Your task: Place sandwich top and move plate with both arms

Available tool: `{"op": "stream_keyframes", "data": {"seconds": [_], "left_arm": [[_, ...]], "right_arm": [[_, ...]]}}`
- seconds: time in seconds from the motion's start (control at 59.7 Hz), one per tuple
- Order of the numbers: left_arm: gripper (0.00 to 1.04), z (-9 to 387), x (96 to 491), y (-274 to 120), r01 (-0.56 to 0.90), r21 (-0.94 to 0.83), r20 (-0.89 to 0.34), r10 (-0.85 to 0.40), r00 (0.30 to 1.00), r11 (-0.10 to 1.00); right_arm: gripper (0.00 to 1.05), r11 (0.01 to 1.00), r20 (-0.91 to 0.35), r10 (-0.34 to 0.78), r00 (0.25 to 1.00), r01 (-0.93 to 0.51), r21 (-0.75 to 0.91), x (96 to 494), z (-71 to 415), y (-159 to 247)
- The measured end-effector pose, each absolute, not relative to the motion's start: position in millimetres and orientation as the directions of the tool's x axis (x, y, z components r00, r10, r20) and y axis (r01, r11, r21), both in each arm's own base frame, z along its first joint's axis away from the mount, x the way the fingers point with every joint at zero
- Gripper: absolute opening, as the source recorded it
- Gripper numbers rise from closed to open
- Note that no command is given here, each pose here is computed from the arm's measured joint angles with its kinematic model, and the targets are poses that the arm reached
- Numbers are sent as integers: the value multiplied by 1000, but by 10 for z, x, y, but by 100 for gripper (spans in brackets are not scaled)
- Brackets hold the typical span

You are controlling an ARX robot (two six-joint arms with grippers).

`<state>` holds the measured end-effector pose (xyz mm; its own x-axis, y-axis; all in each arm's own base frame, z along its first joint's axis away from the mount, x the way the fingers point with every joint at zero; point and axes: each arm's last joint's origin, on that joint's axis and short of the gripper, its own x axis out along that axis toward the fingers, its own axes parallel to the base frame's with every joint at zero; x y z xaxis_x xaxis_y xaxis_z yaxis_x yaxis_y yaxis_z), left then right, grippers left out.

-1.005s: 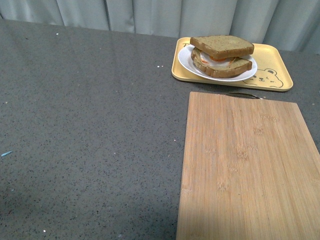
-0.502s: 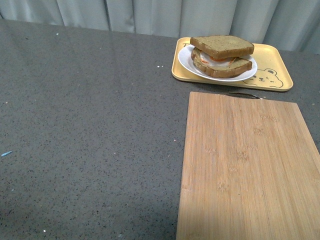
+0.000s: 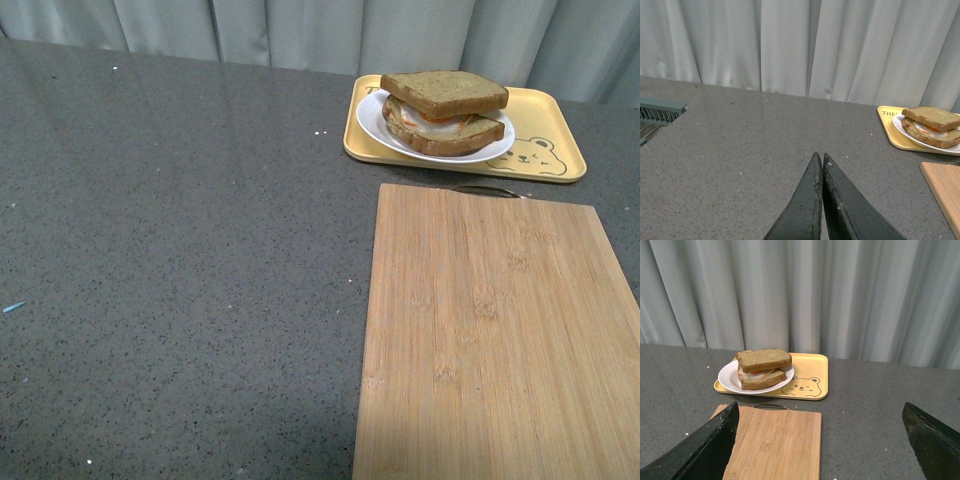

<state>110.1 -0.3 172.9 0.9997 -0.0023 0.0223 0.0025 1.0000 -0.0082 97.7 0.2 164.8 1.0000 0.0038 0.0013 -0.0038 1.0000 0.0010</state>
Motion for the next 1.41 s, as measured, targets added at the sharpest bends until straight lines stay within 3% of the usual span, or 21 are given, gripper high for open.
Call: {"op": "stream_keyframes", "data": {"seconds": [0.519,1.088,1.407], "left_arm": [[4,1697,969,-2,3,-9,15,-3,1000,1000],[100,1698,968,-2,3,-7,17,-3,1000,1000],[98,1698,968,-2,3,-7,17,-3,1000,1000]], "right_arm": [[95,1000,1,4,1000,-4,1,977,1648,2],[95,1000,2,4,1000,-4,1,977,1649,2],[95,1000,1,4,1000,-4,1,977,1648,2]]}}
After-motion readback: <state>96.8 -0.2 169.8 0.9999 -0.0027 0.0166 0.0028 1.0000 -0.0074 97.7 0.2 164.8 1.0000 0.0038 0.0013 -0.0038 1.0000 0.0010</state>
